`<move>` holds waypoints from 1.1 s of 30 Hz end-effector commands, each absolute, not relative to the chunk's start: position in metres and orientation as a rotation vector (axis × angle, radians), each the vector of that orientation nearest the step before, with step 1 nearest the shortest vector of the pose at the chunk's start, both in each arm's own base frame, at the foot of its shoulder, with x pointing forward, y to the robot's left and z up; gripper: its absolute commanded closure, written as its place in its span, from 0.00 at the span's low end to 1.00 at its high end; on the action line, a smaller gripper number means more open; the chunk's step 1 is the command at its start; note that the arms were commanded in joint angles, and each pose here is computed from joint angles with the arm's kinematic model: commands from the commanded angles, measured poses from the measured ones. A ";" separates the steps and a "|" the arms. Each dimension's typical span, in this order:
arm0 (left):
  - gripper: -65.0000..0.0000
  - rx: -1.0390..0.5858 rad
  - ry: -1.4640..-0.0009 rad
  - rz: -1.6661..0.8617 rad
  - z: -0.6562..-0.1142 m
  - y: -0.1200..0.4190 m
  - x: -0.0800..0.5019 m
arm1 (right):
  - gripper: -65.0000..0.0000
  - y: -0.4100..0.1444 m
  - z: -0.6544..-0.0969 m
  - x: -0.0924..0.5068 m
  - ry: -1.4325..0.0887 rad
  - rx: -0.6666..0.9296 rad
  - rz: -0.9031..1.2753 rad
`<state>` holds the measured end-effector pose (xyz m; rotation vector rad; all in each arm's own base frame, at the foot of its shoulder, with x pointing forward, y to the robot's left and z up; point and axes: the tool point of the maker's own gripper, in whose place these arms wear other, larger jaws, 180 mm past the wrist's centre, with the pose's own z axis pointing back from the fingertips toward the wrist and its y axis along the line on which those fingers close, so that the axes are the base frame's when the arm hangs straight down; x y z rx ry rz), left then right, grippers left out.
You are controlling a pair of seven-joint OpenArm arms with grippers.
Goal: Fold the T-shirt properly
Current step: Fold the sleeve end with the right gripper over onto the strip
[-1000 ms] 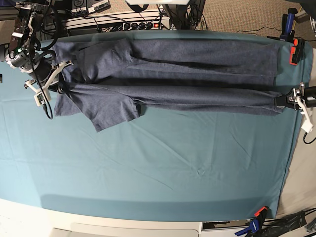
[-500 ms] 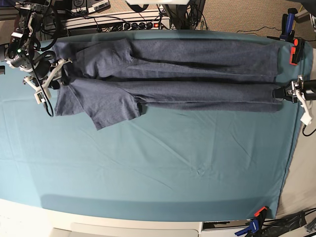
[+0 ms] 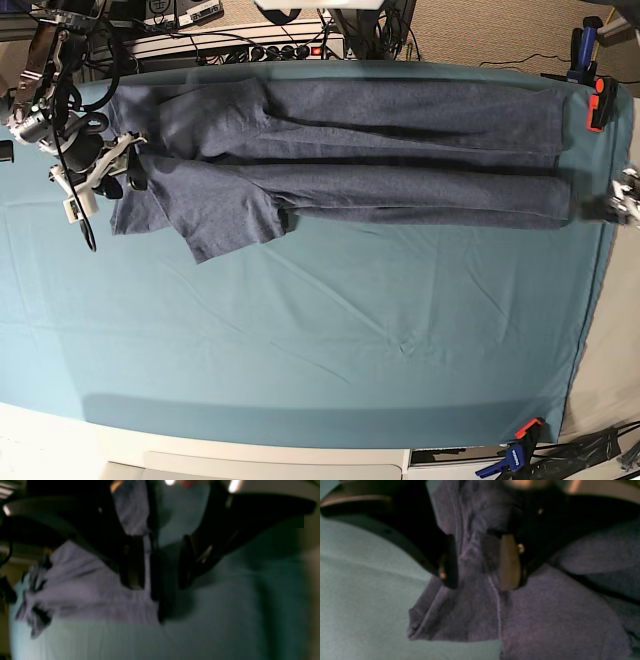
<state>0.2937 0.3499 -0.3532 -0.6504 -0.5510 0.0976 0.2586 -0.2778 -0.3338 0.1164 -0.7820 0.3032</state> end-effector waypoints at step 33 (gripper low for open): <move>0.62 -0.565 -0.695 0.112 -0.298 0.400 0.308 | 0.55 -0.231 -0.360 0.299 -0.821 0.488 0.008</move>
